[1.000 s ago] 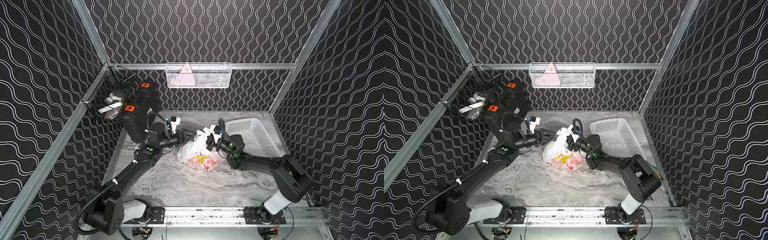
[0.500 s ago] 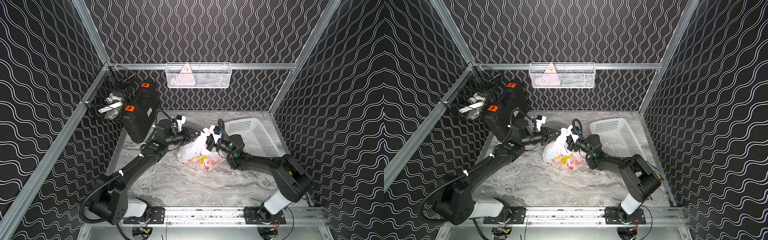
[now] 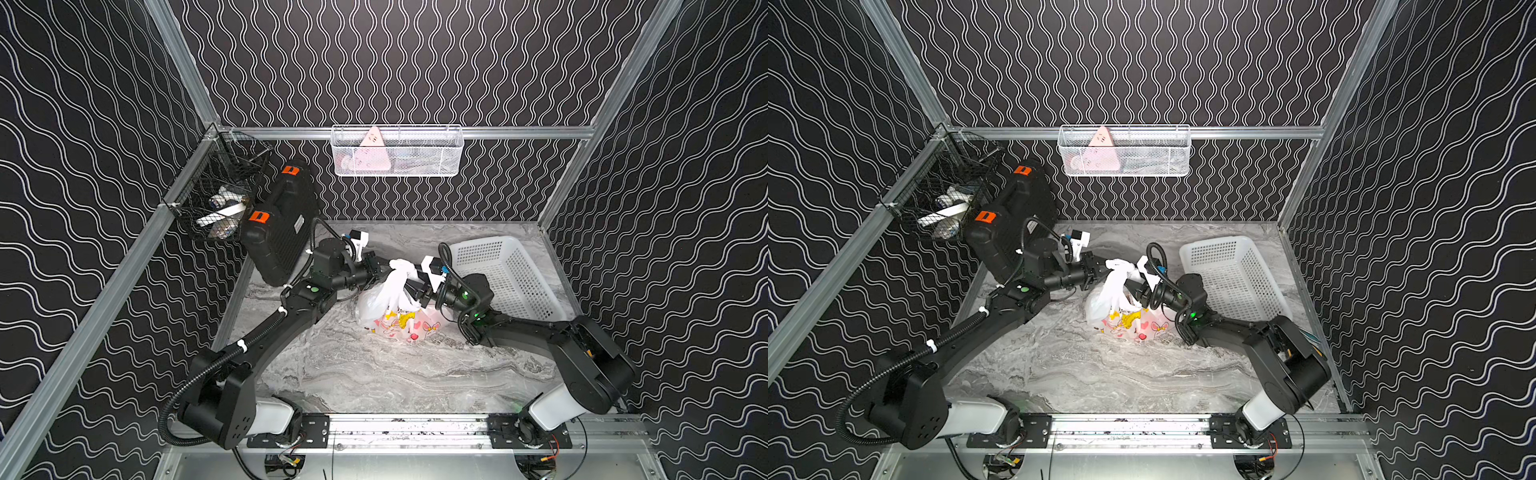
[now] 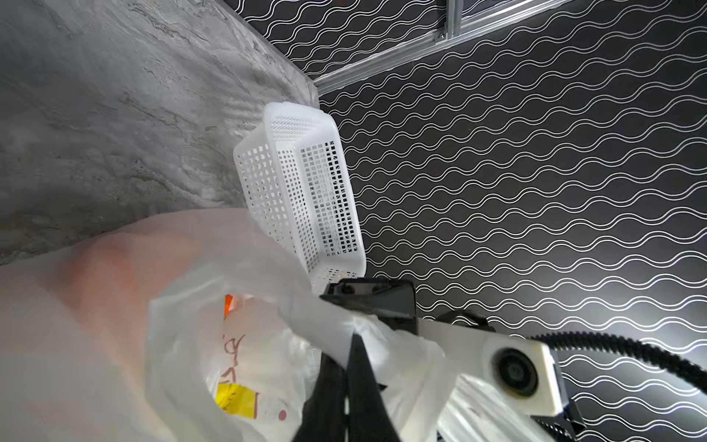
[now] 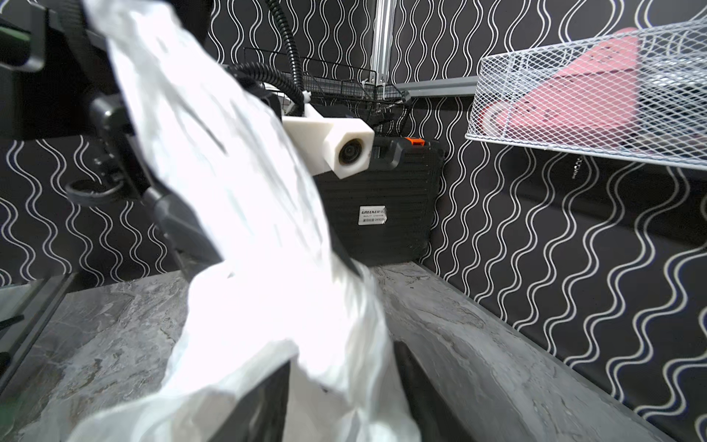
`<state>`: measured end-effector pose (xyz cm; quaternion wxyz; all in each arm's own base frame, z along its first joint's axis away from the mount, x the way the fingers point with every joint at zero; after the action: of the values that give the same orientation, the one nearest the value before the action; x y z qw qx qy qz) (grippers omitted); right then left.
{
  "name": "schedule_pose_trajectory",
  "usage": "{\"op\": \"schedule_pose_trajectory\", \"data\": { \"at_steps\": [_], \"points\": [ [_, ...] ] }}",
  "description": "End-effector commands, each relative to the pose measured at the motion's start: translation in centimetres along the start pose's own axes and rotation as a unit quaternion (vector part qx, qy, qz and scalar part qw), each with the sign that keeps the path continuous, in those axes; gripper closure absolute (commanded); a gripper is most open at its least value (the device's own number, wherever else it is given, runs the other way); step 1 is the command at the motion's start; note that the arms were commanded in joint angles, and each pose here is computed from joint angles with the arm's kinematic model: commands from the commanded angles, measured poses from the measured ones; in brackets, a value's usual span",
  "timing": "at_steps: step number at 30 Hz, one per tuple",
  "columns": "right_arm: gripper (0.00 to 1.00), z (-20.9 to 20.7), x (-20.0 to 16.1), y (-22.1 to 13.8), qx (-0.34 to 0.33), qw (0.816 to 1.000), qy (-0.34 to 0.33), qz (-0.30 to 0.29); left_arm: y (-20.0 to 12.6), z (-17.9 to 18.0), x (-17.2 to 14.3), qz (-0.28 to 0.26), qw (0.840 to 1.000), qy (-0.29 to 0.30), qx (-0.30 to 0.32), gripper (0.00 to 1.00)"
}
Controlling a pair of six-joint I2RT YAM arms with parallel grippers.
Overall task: Place the oranges into plastic bags & tie knots
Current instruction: Tie the plastic bag at the center of the board.
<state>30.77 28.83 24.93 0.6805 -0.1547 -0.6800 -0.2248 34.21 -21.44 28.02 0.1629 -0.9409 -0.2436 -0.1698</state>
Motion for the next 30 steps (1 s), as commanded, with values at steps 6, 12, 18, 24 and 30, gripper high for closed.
{"op": "schedule_pose_trajectory", "data": {
  "at_steps": [6,12,18,24,30],
  "points": [
    [0.38,1.0,-0.8,-4.1,-0.026,0.993,-0.01,0.119,0.2,-0.8,1.1,-0.019,1.0,0.004,-0.023,1.0],
    [0.31,2.9,2.4,-5.6,0.014,0.984,0.009,0.177,0.2,-1.0,1.2,-0.019,0.999,0.004,-0.029,1.0],
    [0.25,2.4,6.7,-3.3,0.018,0.987,0.001,0.158,0.3,-1.0,1.1,-0.013,0.999,0.007,-0.029,1.0],
    [0.21,2.5,7.8,-0.2,0.05,0.986,-0.026,0.155,0.3,-1.1,1.1,-0.013,0.999,0.005,-0.031,1.0],
    [0.2,3.4,7.9,2.1,0.068,0.984,-0.077,0.146,0.3,-0.9,1.0,-0.012,1.0,0.004,-0.027,1.0]
  ]
}}
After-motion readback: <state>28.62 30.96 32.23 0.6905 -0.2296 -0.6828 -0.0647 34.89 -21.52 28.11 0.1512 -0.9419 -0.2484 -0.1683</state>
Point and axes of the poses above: each gripper's point midway between its finger pads, its own y axis out along the fingers, its own z axis along the line the jaws close on, x = y × z, the point moved 3 cm from there along -y, back along the fingers, and after that the axes turned 6 degrees about y, right-handed, at the moved point
